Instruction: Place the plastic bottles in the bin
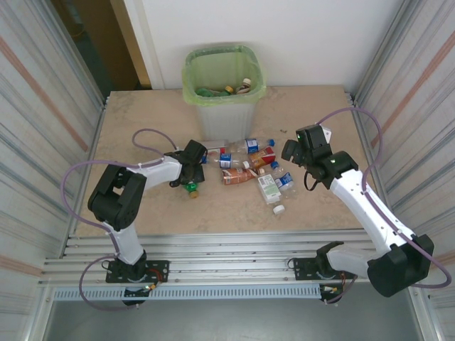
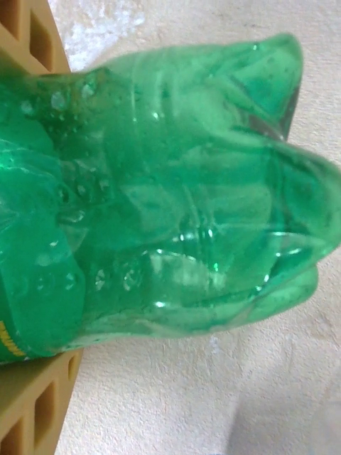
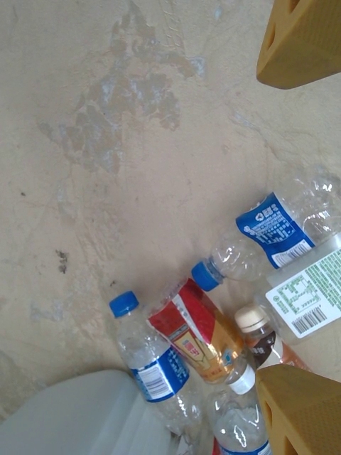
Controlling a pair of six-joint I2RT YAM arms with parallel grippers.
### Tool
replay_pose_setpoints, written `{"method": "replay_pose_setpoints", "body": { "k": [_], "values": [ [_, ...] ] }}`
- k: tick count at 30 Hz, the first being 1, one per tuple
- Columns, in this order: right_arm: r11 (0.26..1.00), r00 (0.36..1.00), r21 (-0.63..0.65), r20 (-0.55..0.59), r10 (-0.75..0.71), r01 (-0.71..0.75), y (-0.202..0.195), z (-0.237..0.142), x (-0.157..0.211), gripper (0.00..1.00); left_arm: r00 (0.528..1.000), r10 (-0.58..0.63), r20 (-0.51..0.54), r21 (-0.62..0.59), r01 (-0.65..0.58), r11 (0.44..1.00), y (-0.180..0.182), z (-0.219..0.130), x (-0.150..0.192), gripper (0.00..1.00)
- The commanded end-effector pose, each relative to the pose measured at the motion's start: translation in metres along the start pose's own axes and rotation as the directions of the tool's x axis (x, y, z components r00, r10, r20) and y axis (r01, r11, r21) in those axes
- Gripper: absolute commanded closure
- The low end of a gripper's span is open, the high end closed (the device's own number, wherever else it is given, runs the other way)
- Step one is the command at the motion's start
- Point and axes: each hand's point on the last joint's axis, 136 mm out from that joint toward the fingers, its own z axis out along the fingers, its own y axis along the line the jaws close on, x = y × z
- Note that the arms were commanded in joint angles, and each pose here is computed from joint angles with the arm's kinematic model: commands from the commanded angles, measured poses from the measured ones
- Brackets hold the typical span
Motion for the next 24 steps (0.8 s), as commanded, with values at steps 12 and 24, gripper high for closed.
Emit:
{"method": "replay_pose_setpoints", "body": {
  "k": [12, 24],
  "values": [
    [1.000, 1.000, 0.009, -0.001, 0.027, -0.027, -0.002, 0.003, 0.001, 0.02, 0.998, -0.017, 0.058, -0.012, 0.018, 1.000, 0.020, -0.023, -0.008, 0.46],
    [0.999, 0.999, 0.049, -0.040, 0.018, -0.016, -0.012, 0.009, 0.015, 0.02, 0.940, -0.001, 0.343, -0.017, 0.007, 1.000, 0.051, -0.125, -0.064, 0.46]
  ]
}}
